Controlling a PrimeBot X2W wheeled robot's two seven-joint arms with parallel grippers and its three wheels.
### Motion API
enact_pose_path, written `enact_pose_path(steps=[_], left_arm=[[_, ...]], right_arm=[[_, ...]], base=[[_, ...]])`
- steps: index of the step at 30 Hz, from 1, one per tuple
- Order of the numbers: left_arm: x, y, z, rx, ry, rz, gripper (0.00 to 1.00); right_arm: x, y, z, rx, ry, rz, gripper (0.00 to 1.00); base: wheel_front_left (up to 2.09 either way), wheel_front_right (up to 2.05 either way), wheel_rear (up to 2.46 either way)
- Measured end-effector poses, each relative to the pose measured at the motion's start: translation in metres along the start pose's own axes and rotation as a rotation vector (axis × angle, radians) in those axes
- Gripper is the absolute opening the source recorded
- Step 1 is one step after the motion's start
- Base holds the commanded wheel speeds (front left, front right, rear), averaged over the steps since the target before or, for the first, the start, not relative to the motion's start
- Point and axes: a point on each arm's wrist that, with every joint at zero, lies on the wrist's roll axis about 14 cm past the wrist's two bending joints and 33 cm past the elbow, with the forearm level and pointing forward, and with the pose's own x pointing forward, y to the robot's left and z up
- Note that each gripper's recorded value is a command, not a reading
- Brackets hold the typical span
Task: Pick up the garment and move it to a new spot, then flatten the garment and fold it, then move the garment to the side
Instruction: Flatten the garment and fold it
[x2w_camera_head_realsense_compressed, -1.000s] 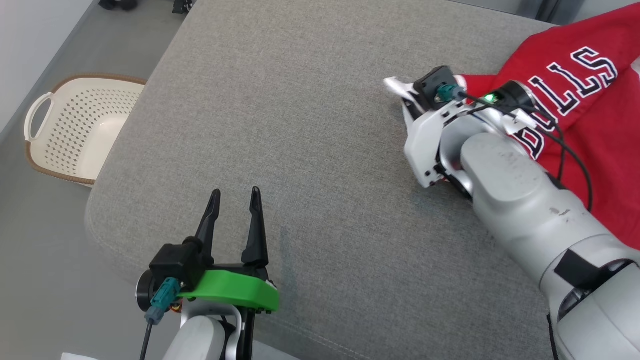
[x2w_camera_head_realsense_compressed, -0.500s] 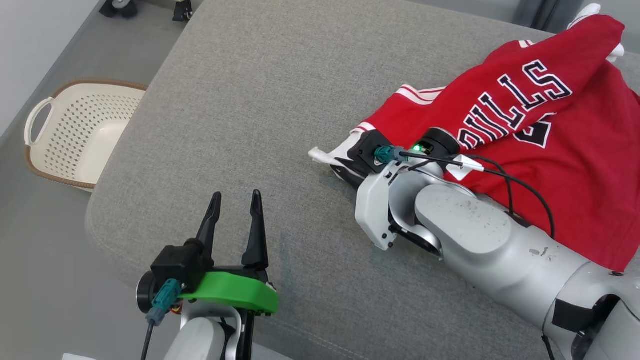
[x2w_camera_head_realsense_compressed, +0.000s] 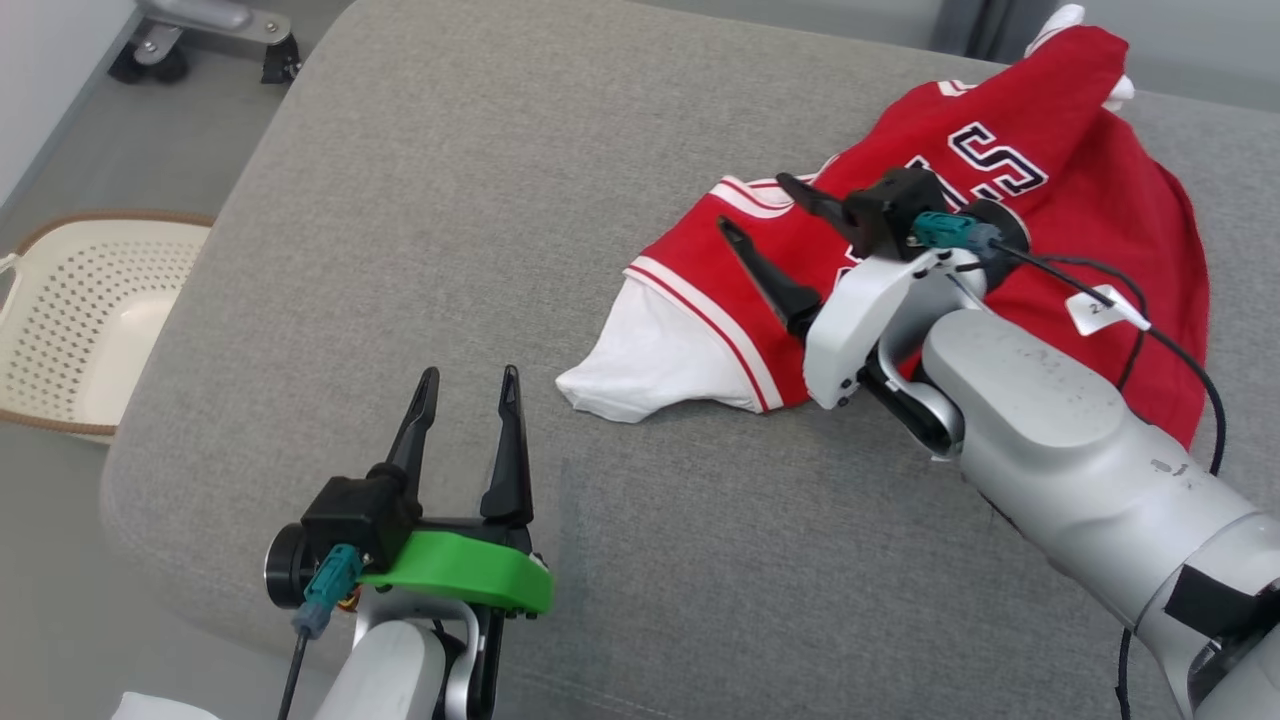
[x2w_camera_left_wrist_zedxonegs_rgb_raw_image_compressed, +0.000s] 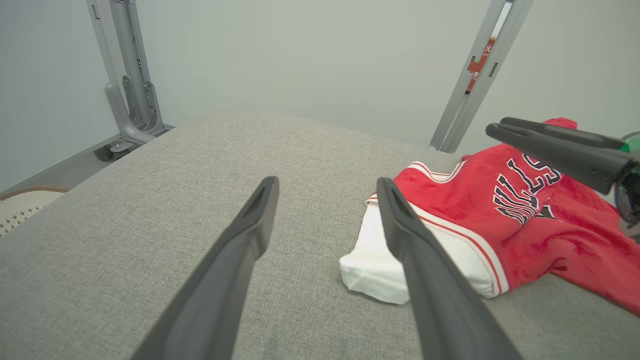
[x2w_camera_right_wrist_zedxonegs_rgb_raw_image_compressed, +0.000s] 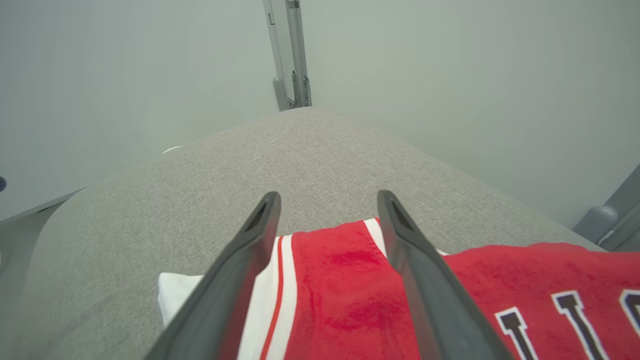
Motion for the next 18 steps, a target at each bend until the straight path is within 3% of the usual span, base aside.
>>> enact_pose_path(steps=[10, 18], left_arm=[[0.018, -0.033, -0.005, 0.015, 0.004, -0.121, 1.00], [0.011, -0.049, -0.015, -0.003, 0.033, -0.173, 1.00]], right_arm=[[-0.092, -0.095, 0.021, 0.069, -0.153, -0.384, 1.00], [-0.185, -0.096, 0.002, 0.079, -0.207, -0.621, 1.00]], base=[[0.00, 0.00, 0.00], [0.00, 0.00, 0.00]])
